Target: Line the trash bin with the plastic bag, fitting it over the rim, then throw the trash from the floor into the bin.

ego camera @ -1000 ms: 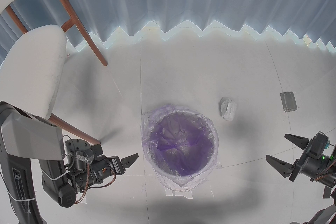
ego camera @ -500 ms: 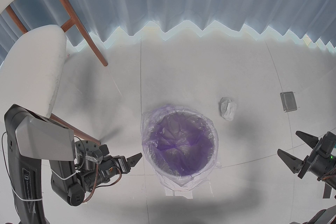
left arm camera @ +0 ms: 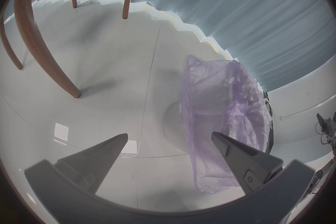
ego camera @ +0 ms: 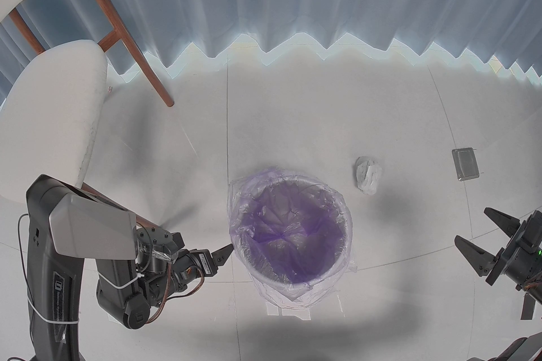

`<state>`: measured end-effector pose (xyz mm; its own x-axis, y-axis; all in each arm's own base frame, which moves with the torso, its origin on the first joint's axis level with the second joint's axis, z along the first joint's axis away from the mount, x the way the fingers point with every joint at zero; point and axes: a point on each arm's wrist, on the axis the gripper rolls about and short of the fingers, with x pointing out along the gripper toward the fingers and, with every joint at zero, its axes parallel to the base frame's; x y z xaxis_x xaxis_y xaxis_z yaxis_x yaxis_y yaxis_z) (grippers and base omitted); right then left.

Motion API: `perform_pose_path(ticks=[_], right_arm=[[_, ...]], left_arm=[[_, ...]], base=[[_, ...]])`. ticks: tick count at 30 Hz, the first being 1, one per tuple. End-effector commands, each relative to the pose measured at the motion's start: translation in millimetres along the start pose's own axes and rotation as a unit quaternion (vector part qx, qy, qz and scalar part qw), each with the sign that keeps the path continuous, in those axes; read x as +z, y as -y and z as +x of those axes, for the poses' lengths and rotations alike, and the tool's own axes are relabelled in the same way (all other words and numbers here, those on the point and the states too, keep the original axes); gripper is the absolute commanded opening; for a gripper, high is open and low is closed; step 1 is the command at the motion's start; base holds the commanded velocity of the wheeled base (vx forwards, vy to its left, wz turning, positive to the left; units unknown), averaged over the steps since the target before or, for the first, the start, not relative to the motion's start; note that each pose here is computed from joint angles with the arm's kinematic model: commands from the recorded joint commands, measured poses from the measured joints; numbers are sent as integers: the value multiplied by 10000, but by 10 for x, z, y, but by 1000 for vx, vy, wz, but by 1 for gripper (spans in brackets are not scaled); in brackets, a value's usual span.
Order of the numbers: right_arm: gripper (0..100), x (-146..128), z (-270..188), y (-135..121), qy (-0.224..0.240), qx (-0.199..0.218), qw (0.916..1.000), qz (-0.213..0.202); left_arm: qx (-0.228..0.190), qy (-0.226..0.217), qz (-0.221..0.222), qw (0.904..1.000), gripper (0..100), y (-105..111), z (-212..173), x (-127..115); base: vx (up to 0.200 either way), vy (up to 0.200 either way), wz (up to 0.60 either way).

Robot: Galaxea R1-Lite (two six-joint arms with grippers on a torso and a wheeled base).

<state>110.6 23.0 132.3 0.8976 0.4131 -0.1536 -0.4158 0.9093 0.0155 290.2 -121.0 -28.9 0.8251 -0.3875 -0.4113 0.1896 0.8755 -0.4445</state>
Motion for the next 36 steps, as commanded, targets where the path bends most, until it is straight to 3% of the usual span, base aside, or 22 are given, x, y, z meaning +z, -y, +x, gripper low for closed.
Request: perform_pose_path(ticks=[1, 20, 36], right_arm=[[100, -43, -21, -5, -77, -13, 10000, 28], [100, -77, -45, 13, -221, -123, 9996, 152], [100, -121, -72, 17, -417, -179, 9987, 230]], left_arm=[[55, -79, -2, 10000, 100, -44, 72, -69], [-144, 109, -2, 9998, 100, -7, 356, -78], [-130, -103, 65, 9998, 100, 133, 671, 9]], base=[[0, 0, 0], [0, 0, 0], [0, 0, 0]])
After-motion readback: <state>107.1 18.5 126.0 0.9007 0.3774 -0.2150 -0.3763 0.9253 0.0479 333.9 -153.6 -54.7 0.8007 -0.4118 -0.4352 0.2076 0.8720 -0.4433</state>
